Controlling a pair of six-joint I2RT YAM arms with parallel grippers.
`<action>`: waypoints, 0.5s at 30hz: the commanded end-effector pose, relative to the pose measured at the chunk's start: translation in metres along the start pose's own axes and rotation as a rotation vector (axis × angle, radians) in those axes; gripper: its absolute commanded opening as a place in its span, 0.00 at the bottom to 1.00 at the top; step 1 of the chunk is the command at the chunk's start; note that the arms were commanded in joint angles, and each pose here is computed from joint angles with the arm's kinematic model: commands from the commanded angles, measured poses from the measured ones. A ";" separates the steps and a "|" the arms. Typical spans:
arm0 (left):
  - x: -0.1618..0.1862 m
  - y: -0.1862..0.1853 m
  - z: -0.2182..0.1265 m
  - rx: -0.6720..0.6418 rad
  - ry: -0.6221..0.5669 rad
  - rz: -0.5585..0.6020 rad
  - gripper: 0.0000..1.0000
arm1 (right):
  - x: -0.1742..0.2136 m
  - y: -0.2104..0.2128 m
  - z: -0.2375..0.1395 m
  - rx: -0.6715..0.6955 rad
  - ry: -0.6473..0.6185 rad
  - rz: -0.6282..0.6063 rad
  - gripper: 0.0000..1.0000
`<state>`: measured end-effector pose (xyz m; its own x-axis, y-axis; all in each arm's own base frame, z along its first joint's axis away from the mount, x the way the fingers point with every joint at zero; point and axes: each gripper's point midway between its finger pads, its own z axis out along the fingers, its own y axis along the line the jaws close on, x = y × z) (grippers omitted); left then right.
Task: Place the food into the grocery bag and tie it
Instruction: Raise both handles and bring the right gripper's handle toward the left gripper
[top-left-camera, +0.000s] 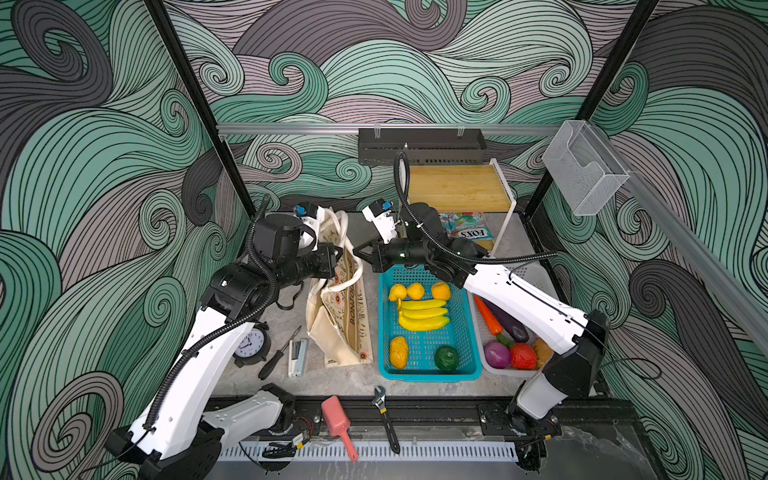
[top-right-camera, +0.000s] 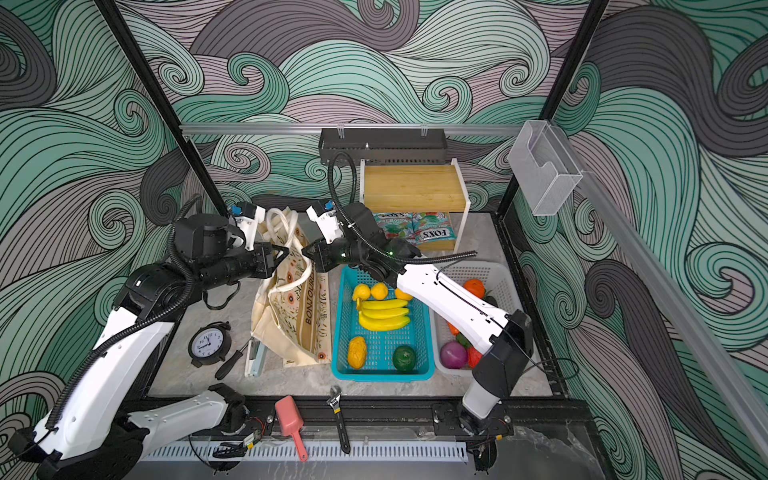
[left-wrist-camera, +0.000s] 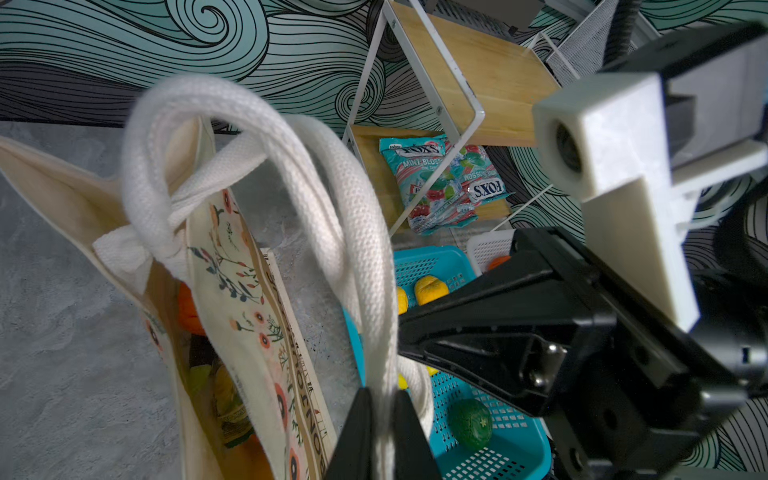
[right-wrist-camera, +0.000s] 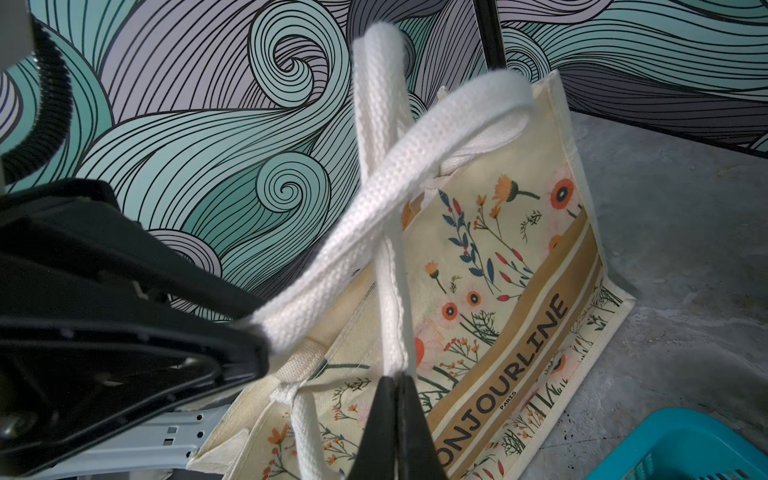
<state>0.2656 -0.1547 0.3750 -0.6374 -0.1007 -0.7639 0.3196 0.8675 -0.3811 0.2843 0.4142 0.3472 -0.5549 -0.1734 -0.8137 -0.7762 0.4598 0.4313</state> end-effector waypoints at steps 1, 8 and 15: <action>0.000 -0.012 -0.003 0.049 0.025 0.022 0.16 | -0.007 0.014 -0.011 -0.017 -0.005 -0.025 0.00; -0.008 -0.007 -0.013 0.007 -0.006 0.019 0.45 | -0.008 0.013 -0.013 -0.005 -0.010 -0.034 0.00; -0.042 0.005 -0.026 -0.091 -0.143 -0.045 0.80 | -0.010 0.018 -0.018 -0.017 -0.010 -0.035 0.00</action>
<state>0.2688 -0.1457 0.4045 -0.5870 -0.1408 -0.7973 0.2920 0.8817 -0.3706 0.2840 0.4112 0.3481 -0.5536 -0.1856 -0.8119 -0.7746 0.4727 0.4201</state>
